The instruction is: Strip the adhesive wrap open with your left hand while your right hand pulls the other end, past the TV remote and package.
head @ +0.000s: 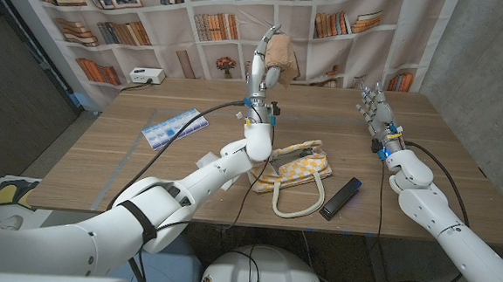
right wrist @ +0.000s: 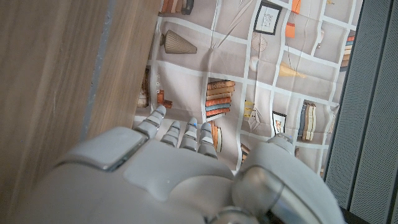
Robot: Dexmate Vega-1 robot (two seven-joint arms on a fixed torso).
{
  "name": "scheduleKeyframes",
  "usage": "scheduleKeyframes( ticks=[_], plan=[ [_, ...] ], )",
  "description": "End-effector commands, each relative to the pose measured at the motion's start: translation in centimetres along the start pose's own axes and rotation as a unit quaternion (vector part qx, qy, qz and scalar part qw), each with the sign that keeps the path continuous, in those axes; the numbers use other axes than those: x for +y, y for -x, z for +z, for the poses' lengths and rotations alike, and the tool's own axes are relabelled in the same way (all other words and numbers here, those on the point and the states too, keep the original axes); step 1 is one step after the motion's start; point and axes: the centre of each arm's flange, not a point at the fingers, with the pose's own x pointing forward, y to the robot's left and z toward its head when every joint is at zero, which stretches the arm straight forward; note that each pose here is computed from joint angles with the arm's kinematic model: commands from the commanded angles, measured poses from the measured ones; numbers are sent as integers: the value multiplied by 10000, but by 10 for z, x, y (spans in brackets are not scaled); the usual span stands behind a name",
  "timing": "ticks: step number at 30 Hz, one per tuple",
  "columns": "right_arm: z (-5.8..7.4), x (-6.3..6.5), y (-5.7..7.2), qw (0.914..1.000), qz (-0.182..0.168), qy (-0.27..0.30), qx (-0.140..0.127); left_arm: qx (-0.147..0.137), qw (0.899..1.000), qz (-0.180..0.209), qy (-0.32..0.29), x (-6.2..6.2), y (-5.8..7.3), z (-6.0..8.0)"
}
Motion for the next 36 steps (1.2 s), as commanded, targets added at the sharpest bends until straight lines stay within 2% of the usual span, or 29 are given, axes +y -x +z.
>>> scheduleKeyframes(
  ticks=[1,6,12,18,26,29,36],
  plan=[
    [2,1,2,10000,23,28,23,238,9995,65,208,4,11,1],
    [2,3,1,10000,64,43,20,356,9985,182,386,8,14,2],
    [5,9,-1,9998,186,93,3,544,9961,441,533,19,17,3],
    [3,16,-5,9995,299,126,-17,638,9955,455,537,27,20,2],
    [4,30,-10,9987,464,122,-143,756,9934,564,652,41,21,0],
    [4,34,-11,9985,498,103,-191,691,9947,560,525,43,22,0],
    [7,49,-15,9965,759,118,-329,777,9930,686,574,50,23,0]
  ],
)
